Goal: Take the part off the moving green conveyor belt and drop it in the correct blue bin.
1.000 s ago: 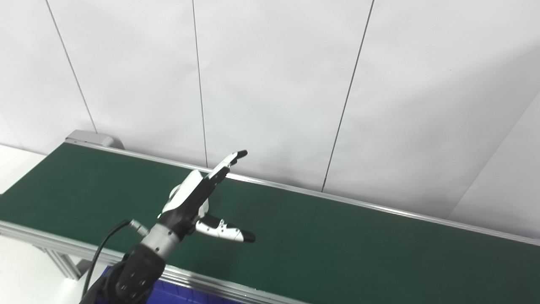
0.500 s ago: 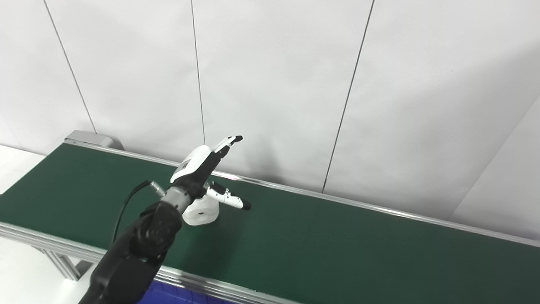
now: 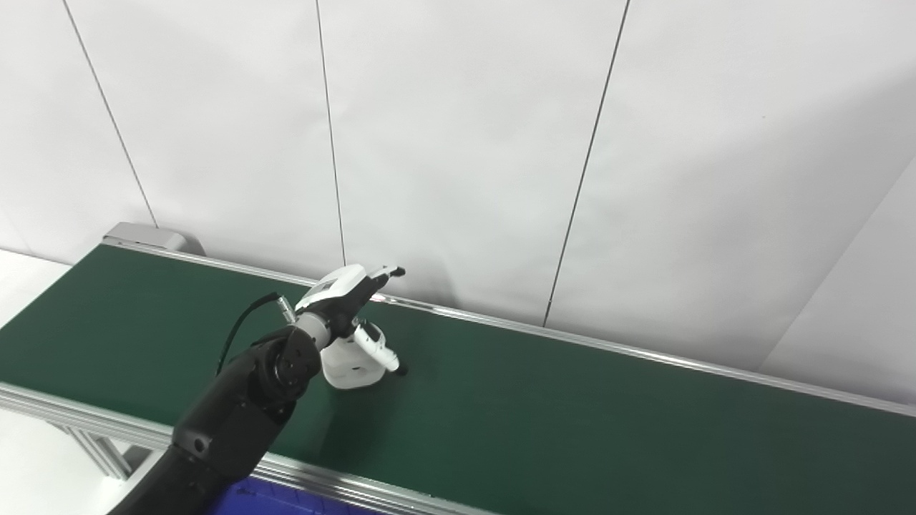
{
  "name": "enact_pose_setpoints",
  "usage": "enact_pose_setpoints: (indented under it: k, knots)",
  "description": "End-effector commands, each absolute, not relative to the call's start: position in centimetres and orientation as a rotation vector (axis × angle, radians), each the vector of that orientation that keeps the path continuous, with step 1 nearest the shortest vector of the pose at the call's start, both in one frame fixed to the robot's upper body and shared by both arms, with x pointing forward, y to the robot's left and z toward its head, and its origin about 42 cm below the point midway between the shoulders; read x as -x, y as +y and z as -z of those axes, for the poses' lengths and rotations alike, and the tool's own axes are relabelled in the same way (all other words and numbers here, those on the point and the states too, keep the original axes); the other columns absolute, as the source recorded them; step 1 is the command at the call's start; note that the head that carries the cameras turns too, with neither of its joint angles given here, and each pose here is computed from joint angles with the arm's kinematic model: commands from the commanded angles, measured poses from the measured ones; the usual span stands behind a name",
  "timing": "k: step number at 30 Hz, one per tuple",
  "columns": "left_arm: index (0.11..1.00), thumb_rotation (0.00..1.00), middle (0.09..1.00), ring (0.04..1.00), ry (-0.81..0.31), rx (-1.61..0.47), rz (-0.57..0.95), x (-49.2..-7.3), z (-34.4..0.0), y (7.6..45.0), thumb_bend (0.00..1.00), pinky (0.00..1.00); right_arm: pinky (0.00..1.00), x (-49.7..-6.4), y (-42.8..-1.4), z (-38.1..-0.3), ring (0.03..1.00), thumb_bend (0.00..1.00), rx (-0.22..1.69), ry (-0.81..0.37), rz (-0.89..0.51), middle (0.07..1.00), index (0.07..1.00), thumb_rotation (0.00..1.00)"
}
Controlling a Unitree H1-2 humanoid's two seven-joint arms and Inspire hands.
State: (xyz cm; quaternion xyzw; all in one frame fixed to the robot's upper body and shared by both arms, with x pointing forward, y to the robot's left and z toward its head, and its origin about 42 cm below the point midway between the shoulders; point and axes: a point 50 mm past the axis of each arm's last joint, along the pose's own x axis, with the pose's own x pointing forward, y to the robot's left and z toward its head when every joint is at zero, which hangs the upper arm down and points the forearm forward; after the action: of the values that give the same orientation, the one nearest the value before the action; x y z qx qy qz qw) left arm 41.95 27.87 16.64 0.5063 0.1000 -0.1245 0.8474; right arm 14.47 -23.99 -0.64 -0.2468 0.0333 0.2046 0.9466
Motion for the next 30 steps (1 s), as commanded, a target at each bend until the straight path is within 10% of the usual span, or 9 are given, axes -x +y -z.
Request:
enact_pose_setpoints:
  k: [1,13,16,17,20,30]
  knots:
    - [0.936,0.14,1.000,1.000,0.211,-1.128,0.247,-43.1,-18.7,28.5,0.87,1.00,0.92,-15.1,-23.8,-0.8,0.975,0.98,0.476,-0.030,-0.406,1.000,1.000,0.62]
    - [0.905,0.01,1.000,1.000,0.336,-1.187,0.351,-41.7,-17.1,27.3,0.84,1.00,0.94,-14.7,-24.0,-1.5,0.983,0.97,0.446,-0.038,-0.395,1.000,1.000,0.59]
    - [0.850,0.00,0.937,0.789,0.275,-1.163,0.323,-41.5,-15.8,27.2,0.77,0.67,0.99,-14.6,-24.1,-1.6,0.999,0.97,0.431,-0.036,-0.393,1.000,1.000,0.57]
    - [0.768,0.00,0.718,0.644,0.250,-1.136,0.280,-41.5,-15.1,27.1,0.66,0.54,1.00,-14.5,-24.1,-1.6,1.000,0.98,0.430,-0.035,-0.389,1.000,1.000,0.58]
    - [0.596,0.00,0.525,0.460,0.161,-1.102,0.172,-41.4,-13.5,26.6,0.53,0.44,1.00,-14.4,-24.2,-1.7,1.000,0.98,0.433,-0.035,-0.380,1.000,1.000,0.59]
    - [0.510,0.00,0.514,0.422,-0.015,-1.000,0.072,-41.2,-13.3,25.7,0.50,0.43,1.00,-14.4,-24.6,-1.8,1.000,0.97,0.428,-0.031,-0.391,1.000,1.000,0.58]
